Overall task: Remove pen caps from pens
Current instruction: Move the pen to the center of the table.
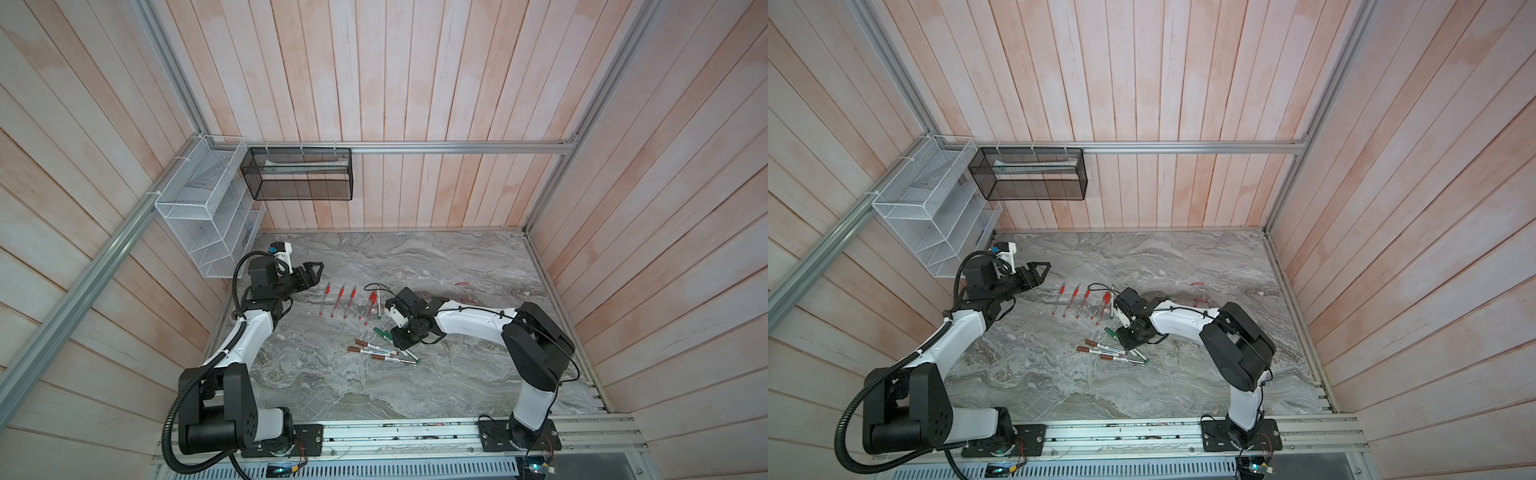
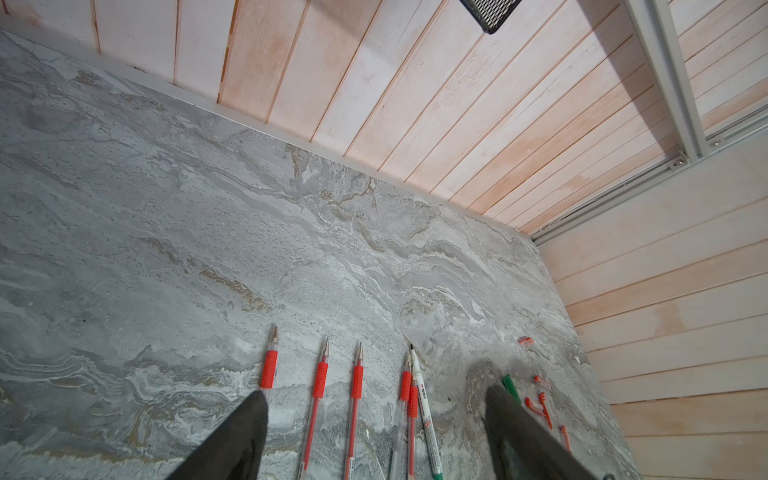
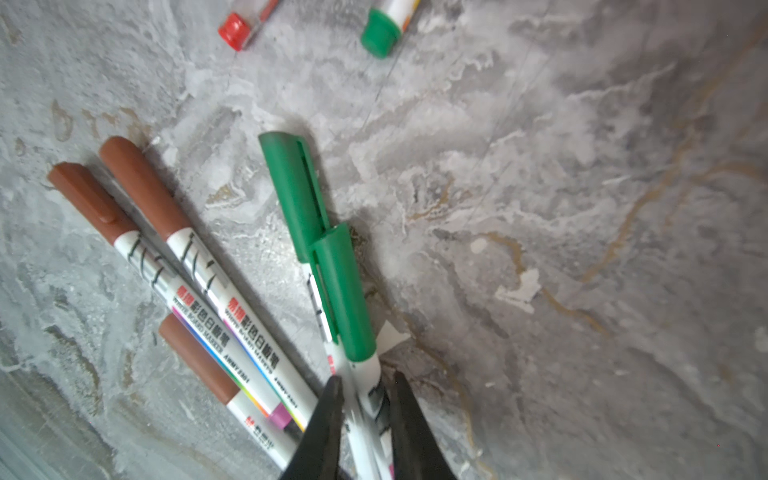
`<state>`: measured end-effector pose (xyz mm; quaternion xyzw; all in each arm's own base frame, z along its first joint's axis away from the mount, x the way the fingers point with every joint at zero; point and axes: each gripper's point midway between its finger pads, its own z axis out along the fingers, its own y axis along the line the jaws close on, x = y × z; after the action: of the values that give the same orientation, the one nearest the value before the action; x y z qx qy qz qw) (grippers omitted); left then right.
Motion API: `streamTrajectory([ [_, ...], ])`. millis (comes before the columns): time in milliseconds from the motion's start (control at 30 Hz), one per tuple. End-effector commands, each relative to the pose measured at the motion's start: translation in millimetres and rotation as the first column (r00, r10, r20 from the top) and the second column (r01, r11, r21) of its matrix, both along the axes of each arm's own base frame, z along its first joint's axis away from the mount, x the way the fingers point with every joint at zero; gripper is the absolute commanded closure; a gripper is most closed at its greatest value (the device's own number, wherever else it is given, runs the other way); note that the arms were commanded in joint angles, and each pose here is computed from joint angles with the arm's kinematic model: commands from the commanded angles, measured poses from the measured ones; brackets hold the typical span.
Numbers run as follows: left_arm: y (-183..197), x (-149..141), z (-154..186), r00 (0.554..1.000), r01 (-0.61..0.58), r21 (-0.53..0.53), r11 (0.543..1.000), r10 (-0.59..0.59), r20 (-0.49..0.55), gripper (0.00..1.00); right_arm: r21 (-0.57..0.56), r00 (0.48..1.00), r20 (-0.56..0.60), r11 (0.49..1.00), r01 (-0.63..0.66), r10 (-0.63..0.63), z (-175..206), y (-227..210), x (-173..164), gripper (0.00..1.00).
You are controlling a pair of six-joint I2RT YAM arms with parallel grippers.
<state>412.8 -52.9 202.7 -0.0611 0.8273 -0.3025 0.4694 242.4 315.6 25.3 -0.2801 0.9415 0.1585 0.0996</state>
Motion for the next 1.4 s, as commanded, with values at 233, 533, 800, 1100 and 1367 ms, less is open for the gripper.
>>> streamTrajectory([
  [233,-0.1,-2.5,3.1,1.0,0.008,-0.007,1.0,-0.008,0.026,0.17,-0.048,0.999,-0.025,0.998,0.037,-0.038,-8.9,-30.3,3.3,0.78],
  [533,1.1,-3.0,4.9,1.0,0.002,-0.009,1.0,-0.002,0.027,0.17,-0.065,0.996,-0.046,0.995,0.077,-0.08,-18.9,-44.8,6.0,0.75],
  [800,0.3,-2.4,2.9,1.0,0.004,-0.019,1.0,-0.004,0.019,0.17,0.041,0.99,-0.051,0.991,0.131,-0.129,1.2,-48.5,15.6,0.67],
  [1100,0.2,-2.5,3.7,1.0,0.008,-0.019,1.0,-0.008,0.017,0.17,0.061,0.991,-0.053,0.99,0.125,-0.122,8.7,-49.0,19.1,0.69],
  [1367,-0.5,-2.6,3.3,1.0,0.011,-0.023,1.0,-0.011,0.015,0.17,0.026,0.987,-0.03,0.987,0.16,-0.159,7.8,-63.8,27.1,0.69],
])
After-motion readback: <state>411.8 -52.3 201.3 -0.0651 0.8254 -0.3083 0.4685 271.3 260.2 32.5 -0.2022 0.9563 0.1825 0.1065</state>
